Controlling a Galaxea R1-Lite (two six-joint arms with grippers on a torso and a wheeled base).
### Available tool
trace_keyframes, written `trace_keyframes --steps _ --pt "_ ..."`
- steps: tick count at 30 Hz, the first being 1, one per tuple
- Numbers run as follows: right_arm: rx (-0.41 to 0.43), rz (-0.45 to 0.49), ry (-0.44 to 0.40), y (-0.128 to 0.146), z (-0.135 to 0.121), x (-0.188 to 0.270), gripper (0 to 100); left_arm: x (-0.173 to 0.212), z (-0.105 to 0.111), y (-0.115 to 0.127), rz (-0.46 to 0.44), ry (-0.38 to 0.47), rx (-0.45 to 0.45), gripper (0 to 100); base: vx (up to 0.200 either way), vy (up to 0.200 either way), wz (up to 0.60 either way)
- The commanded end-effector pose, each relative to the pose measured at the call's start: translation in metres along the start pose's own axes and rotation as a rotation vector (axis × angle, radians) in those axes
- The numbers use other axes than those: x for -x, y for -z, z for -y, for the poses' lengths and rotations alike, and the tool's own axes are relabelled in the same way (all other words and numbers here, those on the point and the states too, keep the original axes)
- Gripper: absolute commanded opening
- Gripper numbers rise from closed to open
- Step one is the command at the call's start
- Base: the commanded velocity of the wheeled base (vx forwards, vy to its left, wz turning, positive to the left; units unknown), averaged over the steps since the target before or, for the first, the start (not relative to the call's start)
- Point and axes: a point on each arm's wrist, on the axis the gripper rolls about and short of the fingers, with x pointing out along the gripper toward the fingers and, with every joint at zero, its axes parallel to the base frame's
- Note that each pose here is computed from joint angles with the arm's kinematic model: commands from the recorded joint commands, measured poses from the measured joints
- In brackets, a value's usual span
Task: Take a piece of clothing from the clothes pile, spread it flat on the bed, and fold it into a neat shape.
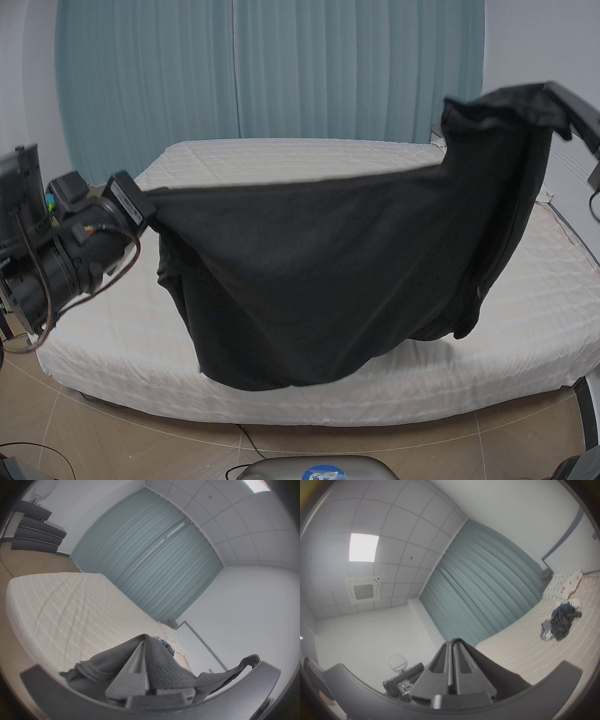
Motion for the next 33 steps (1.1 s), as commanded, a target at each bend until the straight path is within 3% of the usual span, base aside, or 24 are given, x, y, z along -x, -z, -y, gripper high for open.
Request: trace_keyframes --steps 1,8,14,21,24,33 --pt "0.053 0.032 0.126 -0.013 0.031 -0.069 0 -0.037 0.008 -0.012 0.023 -0.065 0.024 0 0.0 0.0 0.0" --pt "0.072 -0.051 0.231 0.034 0.095 -0.132 0 -0.093 -0.027 0.014 -0.042 -0.204 -0.001 0 0.143 0.0 0.0" --pt "0.101 0.007 0.239 0.05 0.127 -0.168 0 -0.126 -0.04 0.028 -0.067 -0.245 0.004 0 0.2 0.0 0.0" --pt "0.121 -0.031 0.259 0.083 0.155 -0.181 0 -0.164 -0.066 0.044 -0.087 -0.312 -0.002 0 0.2 0.0 0.0" --pt "0.131 -0.052 0.296 0.111 0.179 -0.186 0 -0.187 -0.087 0.064 -0.114 -0.354 -0.01 0 0.2 0.0 0.0" --pt "0.173 -0.071 0.409 0.177 0.24 -0.19 0 -0.246 -0.139 0.101 -0.083 -0.393 -0.019 0 0.0 0.0 0.0"
